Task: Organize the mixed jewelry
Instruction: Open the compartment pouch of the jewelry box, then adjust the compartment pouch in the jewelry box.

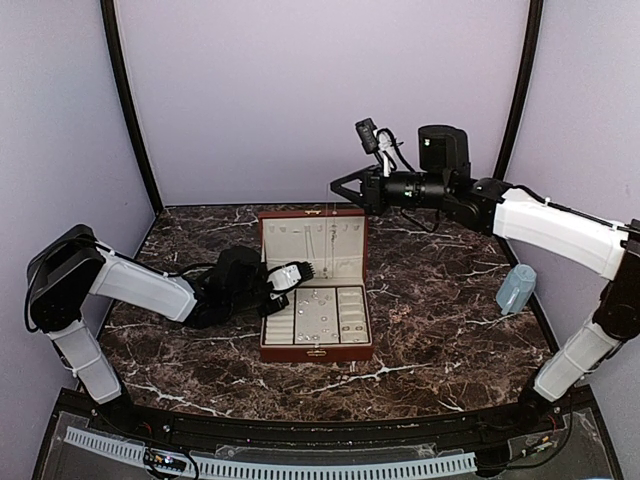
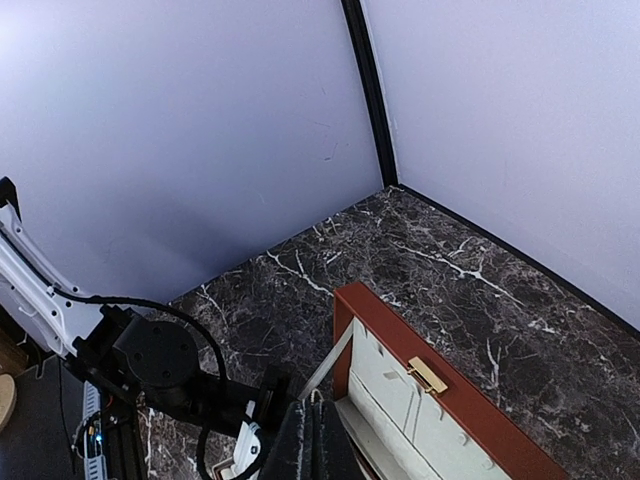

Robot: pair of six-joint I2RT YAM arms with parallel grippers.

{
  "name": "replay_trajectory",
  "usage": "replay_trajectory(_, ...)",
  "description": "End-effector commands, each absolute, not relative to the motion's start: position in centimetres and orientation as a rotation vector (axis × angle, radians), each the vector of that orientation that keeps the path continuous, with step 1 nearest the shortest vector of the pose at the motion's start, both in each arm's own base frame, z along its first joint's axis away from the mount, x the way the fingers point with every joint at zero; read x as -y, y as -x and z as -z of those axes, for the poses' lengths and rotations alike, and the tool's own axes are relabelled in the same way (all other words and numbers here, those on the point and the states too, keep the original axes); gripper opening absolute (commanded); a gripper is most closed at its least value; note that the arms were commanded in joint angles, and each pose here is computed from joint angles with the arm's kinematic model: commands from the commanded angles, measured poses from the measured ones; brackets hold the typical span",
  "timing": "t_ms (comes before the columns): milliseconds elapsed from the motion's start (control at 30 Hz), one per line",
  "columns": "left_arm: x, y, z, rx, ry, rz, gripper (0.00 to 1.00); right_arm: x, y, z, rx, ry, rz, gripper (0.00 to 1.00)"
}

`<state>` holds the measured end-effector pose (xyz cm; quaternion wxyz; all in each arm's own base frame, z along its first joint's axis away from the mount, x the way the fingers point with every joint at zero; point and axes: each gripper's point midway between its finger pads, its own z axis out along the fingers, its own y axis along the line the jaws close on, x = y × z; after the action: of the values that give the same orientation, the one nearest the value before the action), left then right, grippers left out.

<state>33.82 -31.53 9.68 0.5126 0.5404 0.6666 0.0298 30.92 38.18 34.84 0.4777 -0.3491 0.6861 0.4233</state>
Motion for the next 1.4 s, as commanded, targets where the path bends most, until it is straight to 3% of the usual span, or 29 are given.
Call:
replay_trajectory(0, 31.4, -34.5, -11.4, -1.584, -1.226, -0.073, 0.0, -39.0, -30.9, -36.2, -1.629, 0.896, -1.024, 0.0)
replay_trajectory(1000, 29.8, -35.6, -12.5, -1.599, -1.099, 0.024, 0.0, -43.3, -33.9, -38.1, -1.513, 1.059, -0.881, 0.0)
replay_trajectory(1367, 30.2, -35.6, -15.3, -1.489, -1.095, 0.011, 0.39, -43.9, -34.4, -37.7, -1.482, 1.06, -0.849, 0.0)
